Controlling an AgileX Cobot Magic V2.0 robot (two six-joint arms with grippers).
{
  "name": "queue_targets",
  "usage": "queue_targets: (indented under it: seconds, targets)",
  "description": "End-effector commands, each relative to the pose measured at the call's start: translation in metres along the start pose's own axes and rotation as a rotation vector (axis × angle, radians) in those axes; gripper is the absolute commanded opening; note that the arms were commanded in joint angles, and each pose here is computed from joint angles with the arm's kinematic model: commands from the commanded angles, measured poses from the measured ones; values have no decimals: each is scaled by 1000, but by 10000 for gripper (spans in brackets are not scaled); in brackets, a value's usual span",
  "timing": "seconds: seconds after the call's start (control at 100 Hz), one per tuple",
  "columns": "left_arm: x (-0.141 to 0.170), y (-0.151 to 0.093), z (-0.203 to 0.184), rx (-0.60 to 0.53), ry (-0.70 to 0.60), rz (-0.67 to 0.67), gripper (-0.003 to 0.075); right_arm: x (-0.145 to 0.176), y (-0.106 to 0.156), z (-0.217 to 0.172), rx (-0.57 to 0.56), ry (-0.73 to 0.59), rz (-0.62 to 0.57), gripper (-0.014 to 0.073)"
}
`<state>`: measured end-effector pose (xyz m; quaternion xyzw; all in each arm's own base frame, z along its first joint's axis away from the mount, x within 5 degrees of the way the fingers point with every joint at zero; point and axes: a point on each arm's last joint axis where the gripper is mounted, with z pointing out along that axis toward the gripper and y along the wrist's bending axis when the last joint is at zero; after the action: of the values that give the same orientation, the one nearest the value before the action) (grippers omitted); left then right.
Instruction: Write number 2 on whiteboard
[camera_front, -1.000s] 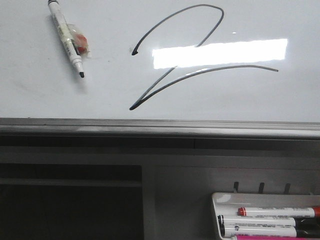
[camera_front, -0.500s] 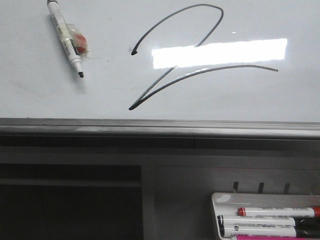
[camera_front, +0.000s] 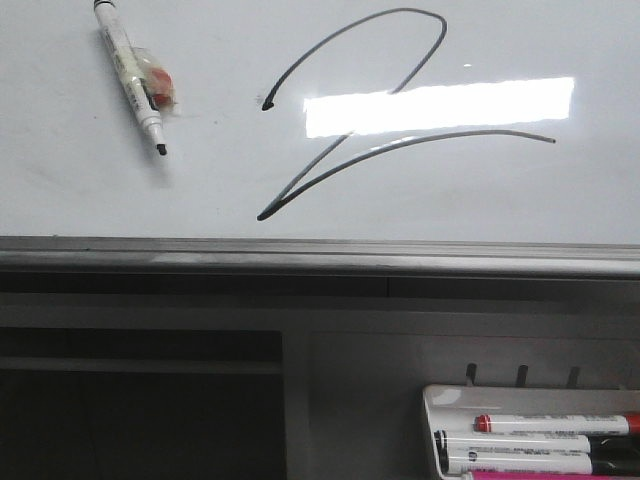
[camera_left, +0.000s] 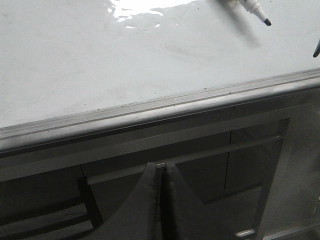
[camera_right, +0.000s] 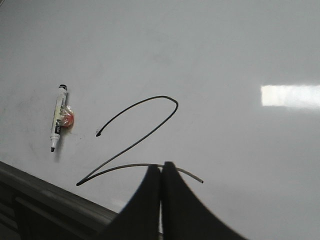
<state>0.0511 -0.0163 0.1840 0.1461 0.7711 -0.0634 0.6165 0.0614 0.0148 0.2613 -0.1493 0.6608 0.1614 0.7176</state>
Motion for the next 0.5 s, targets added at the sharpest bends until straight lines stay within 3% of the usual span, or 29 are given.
queue_targets:
  seconds: [0.0, 0.32, 0.49]
  targets:
    - [-3, 1, -1, -15, -78, -11, -20, -9, 0, 0, -3, -30, -35, -78]
    - [-3, 1, -1, -15, -78, -9, -20, -6, 1, 1, -4, -21, -37, -78]
    - [-3, 1, -1, -15, -78, -9, -20, 1, 10, 1, -96, -14, -51, -78]
